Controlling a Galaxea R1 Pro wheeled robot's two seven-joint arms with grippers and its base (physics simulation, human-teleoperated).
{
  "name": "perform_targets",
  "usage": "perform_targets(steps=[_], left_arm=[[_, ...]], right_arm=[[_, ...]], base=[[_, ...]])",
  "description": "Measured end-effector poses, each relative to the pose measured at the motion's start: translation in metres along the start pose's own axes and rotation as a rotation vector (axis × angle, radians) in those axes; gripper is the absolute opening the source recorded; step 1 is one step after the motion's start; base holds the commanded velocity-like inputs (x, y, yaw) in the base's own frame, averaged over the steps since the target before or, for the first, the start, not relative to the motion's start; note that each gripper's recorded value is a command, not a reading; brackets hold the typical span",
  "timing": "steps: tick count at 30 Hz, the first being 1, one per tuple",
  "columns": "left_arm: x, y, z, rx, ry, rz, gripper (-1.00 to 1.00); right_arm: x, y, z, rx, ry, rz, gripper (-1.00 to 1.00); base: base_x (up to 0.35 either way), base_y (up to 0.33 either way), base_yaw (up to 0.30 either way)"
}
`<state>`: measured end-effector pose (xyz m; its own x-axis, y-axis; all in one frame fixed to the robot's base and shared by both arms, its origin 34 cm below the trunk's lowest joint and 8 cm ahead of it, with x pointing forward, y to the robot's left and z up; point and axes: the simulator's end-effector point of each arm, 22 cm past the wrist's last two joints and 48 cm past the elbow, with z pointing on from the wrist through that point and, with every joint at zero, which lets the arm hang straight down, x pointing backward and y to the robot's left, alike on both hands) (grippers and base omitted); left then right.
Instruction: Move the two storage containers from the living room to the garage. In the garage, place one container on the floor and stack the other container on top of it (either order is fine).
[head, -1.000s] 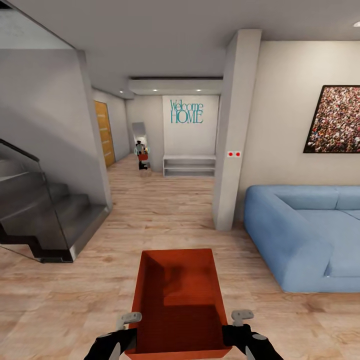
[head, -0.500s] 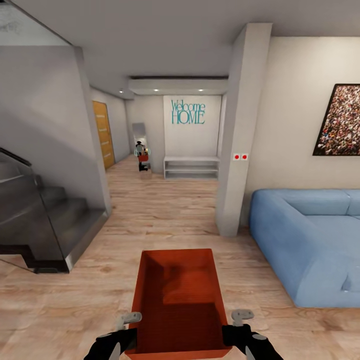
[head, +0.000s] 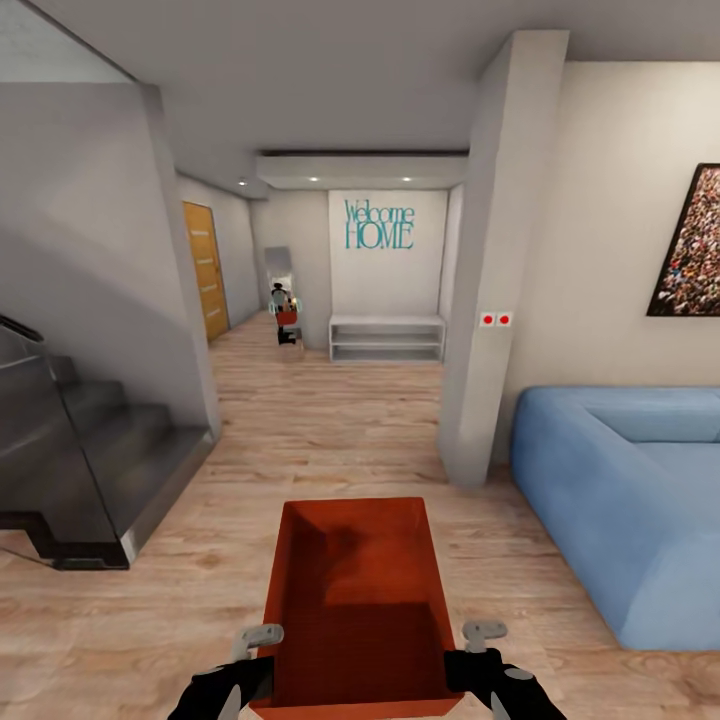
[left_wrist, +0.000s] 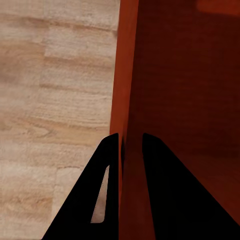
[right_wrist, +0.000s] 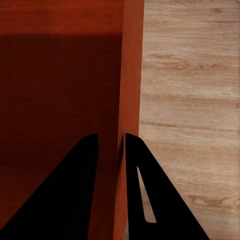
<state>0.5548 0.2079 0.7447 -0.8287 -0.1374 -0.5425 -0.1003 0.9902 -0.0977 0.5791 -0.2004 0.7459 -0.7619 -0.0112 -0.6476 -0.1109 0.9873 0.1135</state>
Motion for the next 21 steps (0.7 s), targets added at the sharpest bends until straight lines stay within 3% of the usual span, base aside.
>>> perform_targets(steps=[21], left_arm=[[0.0000,0.0001,0.0000,0.000,0.000,0.000,-1.00]], right_arm=[[0.0000,0.0001,0.0000,0.000,0.000,0.000,-1.00]], base=[[0.327,0.096,0.000]])
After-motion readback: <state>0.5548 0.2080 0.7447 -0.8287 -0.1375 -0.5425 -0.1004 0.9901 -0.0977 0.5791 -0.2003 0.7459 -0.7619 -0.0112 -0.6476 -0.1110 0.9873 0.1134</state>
